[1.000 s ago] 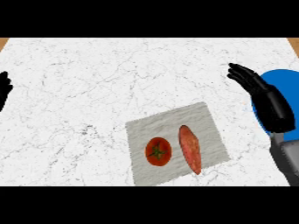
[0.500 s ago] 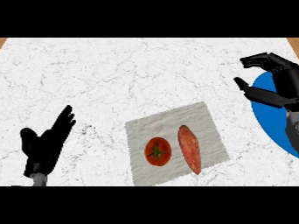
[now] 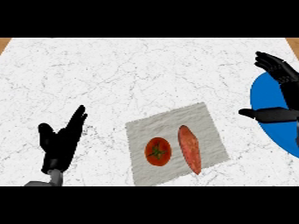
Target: Pick the sweet potato from the placemat and place it in the plate
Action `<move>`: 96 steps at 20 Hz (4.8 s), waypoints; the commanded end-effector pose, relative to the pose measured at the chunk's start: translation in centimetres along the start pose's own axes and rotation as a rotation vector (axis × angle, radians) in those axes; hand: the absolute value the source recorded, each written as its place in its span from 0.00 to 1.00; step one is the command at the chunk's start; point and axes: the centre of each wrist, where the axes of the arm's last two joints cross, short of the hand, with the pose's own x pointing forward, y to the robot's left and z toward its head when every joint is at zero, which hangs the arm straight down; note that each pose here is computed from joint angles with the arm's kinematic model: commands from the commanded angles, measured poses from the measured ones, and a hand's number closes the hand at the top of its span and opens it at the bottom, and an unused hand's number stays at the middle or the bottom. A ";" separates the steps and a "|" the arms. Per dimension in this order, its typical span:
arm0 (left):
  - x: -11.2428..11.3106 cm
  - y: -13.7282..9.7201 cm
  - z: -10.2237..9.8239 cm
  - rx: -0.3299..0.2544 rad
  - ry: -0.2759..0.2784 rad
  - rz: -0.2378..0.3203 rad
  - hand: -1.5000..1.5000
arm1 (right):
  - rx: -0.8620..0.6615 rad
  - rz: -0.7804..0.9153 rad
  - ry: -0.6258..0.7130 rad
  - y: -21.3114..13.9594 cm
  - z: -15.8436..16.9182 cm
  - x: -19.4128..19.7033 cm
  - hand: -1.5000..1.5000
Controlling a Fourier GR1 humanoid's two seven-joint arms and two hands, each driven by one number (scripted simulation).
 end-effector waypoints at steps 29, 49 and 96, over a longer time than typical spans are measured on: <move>-1.5 -0.2 0.4 -0.008 0.052 0.012 0.50 | 0.628 0.519 0.365 12.6 2.5 7.3 0.00; -1.3 -0.6 -0.3 -0.025 0.054 0.019 0.50 | 0.618 0.648 0.403 17.4 3.2 4.2 0.00; 0.3 -0.3 -0.1 -0.055 0.016 -0.006 0.50 | -1.470 0.753 0.762 8.6 -11.4 6.9 1.00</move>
